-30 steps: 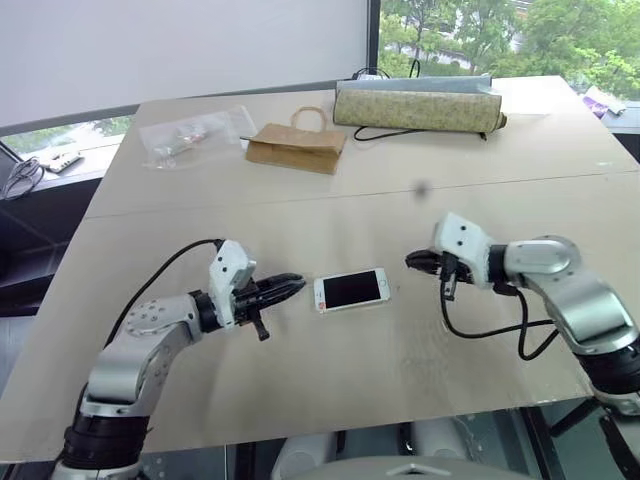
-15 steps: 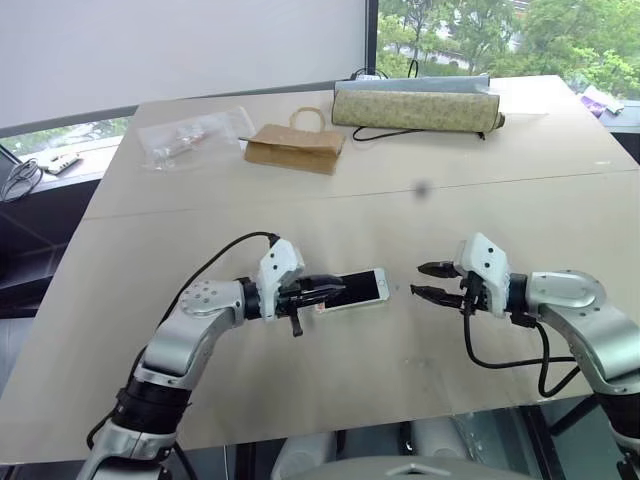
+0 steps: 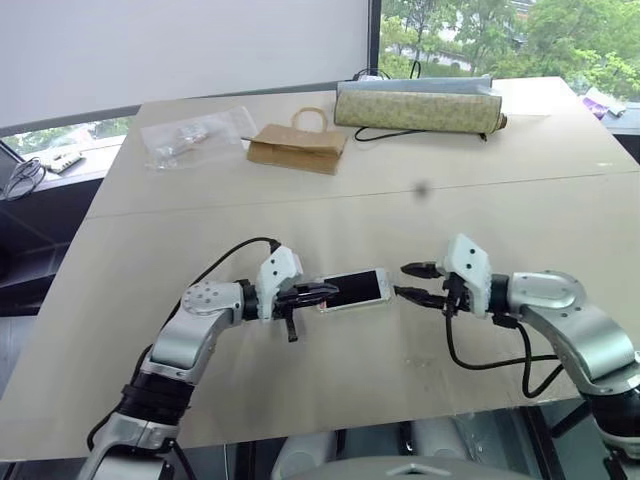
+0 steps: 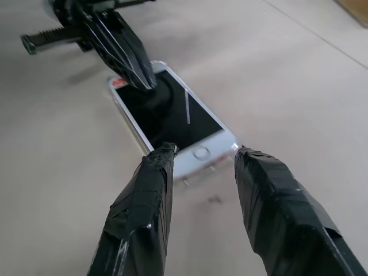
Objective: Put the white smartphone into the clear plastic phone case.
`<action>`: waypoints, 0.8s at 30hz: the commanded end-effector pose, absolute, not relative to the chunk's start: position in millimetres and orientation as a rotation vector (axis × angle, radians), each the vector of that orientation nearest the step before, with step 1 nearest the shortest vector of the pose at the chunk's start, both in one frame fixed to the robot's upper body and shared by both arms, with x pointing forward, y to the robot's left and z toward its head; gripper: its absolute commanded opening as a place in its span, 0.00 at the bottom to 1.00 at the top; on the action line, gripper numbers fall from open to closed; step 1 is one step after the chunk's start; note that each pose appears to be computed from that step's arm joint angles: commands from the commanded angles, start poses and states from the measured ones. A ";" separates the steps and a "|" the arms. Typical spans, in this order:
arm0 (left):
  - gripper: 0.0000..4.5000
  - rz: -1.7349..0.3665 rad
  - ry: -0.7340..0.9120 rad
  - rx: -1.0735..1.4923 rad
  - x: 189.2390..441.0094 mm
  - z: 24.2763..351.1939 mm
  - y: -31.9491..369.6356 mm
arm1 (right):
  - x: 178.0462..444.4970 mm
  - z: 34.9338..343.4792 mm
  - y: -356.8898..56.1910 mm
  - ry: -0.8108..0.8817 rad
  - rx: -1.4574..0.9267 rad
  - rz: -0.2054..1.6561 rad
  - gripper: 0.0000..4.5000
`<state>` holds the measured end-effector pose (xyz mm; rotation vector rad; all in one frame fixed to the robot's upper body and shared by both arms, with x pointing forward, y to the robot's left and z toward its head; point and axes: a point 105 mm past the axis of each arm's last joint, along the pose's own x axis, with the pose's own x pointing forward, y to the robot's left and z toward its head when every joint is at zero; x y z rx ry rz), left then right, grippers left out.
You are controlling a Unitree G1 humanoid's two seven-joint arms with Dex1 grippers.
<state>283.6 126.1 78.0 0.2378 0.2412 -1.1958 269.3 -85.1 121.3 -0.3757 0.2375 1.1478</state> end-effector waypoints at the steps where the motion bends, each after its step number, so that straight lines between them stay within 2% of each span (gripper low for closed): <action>1: 0.02 -1.184 0.291 0.237 280.9 65.4 128.0 | 276.0 119.2 -75.7 0.253 -0.384 1.184 0.41; 4: 0.00 -1.171 0.293 0.246 280.9 65.0 131.0 | 280.7 119.6 -72.9 0.256 -0.387 1.196 0.25; 6: 0.00 -1.161 0.292 0.247 281.3 65.4 132.6 | 280.9 119.9 -70.2 0.259 -0.384 1.217 0.05; 7: 0.00 -1.157 0.290 0.249 281.5 65.7 132.9 | 280.9 119.2 -69.2 0.265 -0.383 1.225 0.02; 16: 0.00 -1.125 0.293 0.256 282.5 65.5 136.0 | 278.5 112.2 -63.0 0.303 -0.404 1.290 0.02; 24: 0.00 -1.111 0.302 0.260 283.2 61.2 138.1 | 279.1 83.0 -70.5 0.428 -0.517 1.307 0.02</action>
